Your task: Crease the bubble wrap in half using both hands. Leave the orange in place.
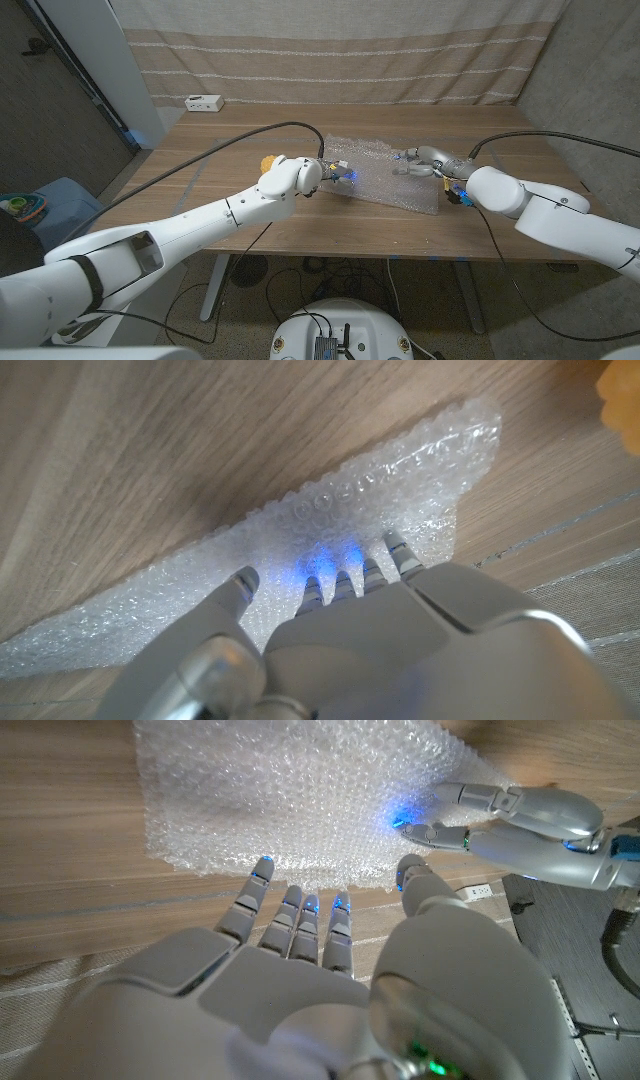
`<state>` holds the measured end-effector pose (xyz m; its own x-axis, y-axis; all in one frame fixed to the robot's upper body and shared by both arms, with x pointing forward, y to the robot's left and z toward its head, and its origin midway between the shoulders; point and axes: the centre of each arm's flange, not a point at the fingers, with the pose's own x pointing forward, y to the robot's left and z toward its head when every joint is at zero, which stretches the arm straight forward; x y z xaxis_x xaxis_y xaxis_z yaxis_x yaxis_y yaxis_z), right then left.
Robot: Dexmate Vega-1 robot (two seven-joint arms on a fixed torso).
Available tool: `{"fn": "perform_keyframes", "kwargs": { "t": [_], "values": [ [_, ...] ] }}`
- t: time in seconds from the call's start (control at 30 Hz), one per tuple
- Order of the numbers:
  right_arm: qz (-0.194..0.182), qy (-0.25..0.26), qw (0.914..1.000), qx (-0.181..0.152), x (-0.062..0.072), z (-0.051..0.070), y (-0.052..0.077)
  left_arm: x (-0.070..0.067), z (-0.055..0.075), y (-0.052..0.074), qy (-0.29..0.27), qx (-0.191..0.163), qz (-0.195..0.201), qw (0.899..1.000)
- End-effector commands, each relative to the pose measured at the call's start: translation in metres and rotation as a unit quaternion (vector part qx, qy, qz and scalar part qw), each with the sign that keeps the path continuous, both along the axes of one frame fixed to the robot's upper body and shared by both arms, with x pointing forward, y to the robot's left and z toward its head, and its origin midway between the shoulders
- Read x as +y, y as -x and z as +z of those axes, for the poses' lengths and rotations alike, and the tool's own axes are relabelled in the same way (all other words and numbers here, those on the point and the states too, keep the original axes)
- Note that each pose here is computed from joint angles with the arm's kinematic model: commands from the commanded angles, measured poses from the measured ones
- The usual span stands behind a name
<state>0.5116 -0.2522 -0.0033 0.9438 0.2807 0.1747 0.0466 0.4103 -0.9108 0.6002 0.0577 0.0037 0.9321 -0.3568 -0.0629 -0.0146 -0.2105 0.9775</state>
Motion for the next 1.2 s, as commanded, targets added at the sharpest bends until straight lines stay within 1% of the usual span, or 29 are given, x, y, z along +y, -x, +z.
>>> {"fn": "perform_keyframes", "kwargs": {
  "t": [0.03, 0.13, 0.23, 0.4, 0.53, 0.6, 0.67, 0.83, 0.93, 1.03, 1.07, 1.1, 1.2],
  "values": [
    [-0.057, 0.095, 0.9886, 0.102, 0.007, -0.013, -0.006, 0.002, -0.005, -0.015, 0.010, 0.042, -0.003, 0.999],
    [-0.075, 0.125, 0.9811, 0.127, 0.012, -0.019, -0.009, 0.001, -0.005, -0.017, 0.011, 0.053, -0.007, 0.998],
    [-0.093, 0.147, 0.9765, 0.128, 0.014, -0.022, -0.010, 0.000, -0.005, -0.018, 0.014, 0.061, -0.012, 0.998],
    [-0.120, 0.187, 0.9686, 0.112, 0.019, -0.028, -0.010, -0.002, -0.004, -0.021, 0.020, 0.074, -0.019, 0.997],
    [-0.154, 0.220, 0.9602, 0.075, 0.025, -0.039, -0.011, -0.003, -0.003, -0.022, 0.020, 0.082, -0.023, 0.996],
    [-0.172, 0.234, 0.9560, 0.040, 0.026, -0.045, -0.011, -0.003, -0.002, -0.023, 0.021, 0.088, -0.025, 0.996],
    [-0.182, 0.236, 0.9545, 0.005, 0.027, -0.051, -0.010, -0.003, -0.002, -0.024, 0.019, 0.096, -0.026, 0.995],
    [-0.187, 0.243, 0.9492, -0.070, 0.030, -0.065, -0.014, -0.003, -0.002, -0.027, 0.021, 0.110, -0.030, 0.993],
    [-0.191, 0.241, 0.9435, -0.125, 0.032, -0.076, -0.018, -0.003, -0.002, -0.027, 0.023, 0.116, -0.031, 0.992],
    [-0.195, 0.233, 0.9341, -0.187, 0.033, -0.087, -0.023, -0.003, -0.002, -0.027, 0.025, 0.125, -0.034, 0.991],
    [-0.198, 0.226, 0.9302, -0.210, 0.032, -0.090, -0.025, -0.003, -0.002, -0.027, 0.024, 0.127, -0.034, 0.991],
    [-0.198, 0.216, 0.9282, -0.230, 0.032, -0.093, -0.026, -0.003, -0.002, -0.027, 0.024, 0.127, -0.034, 0.991],
    [-0.193, 0.190, 0.9243, -0.269, 0.031, -0.097, -0.030, -0.003, -0.002, -0.027, 0.026, 0.132, -0.033, 0.990]
  ]
}}
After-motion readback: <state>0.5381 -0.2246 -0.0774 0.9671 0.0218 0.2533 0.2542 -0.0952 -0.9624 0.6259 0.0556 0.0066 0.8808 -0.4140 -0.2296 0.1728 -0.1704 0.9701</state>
